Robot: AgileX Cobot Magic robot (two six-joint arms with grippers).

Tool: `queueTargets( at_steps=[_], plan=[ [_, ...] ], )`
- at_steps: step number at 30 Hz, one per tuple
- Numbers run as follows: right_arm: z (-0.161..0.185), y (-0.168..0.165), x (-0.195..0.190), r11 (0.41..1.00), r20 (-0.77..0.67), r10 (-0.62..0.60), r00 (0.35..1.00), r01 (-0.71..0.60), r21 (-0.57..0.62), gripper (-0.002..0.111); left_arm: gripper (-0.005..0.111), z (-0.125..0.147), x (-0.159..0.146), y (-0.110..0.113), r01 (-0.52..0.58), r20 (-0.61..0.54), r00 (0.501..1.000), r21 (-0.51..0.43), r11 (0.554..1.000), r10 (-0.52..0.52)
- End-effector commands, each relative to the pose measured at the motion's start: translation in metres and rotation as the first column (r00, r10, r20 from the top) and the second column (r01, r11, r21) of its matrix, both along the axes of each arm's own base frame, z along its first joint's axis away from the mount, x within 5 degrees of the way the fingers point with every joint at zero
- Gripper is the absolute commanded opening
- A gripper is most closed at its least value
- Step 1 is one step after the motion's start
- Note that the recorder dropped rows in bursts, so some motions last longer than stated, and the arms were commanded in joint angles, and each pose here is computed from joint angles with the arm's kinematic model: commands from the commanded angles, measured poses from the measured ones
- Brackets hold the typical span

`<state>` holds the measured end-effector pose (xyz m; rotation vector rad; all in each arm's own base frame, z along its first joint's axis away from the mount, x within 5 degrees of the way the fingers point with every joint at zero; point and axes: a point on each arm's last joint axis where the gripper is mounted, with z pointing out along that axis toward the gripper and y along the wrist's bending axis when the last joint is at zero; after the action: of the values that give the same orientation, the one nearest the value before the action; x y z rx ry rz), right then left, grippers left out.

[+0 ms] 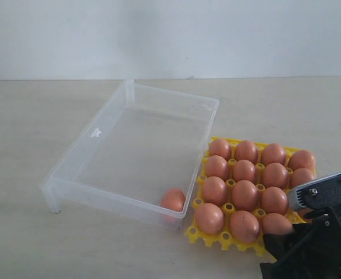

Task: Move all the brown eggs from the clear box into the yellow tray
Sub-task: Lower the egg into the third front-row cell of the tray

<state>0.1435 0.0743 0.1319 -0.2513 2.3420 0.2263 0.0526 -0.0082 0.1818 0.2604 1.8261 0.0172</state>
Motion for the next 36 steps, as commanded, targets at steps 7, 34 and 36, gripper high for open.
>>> queueTargets(
  at_steps=[7, 34, 36],
  plan=[
    [0.023, -0.001, -0.001, 0.998, 0.13, 0.011, 0.991, -0.019, 0.061, 0.0, 0.004, -0.001, 0.0, 0.0, -0.007, 0.002, 1.0, -0.011, 1.0, 0.007],
    [0.039, -0.003, -0.003, 0.996, 0.243, 0.035, 0.969, -0.053, 0.071, 0.0, 0.004, -0.001, 0.0, 0.0, -0.007, 0.002, 1.0, -0.011, 1.0, 0.007],
    [0.038, -0.003, -0.004, 0.996, 0.244, 0.066, 0.968, -0.077, 0.036, 0.0, 0.004, -0.001, 0.0, 0.0, -0.007, 0.002, 1.0, -0.011, 1.0, 0.007]
  ],
)
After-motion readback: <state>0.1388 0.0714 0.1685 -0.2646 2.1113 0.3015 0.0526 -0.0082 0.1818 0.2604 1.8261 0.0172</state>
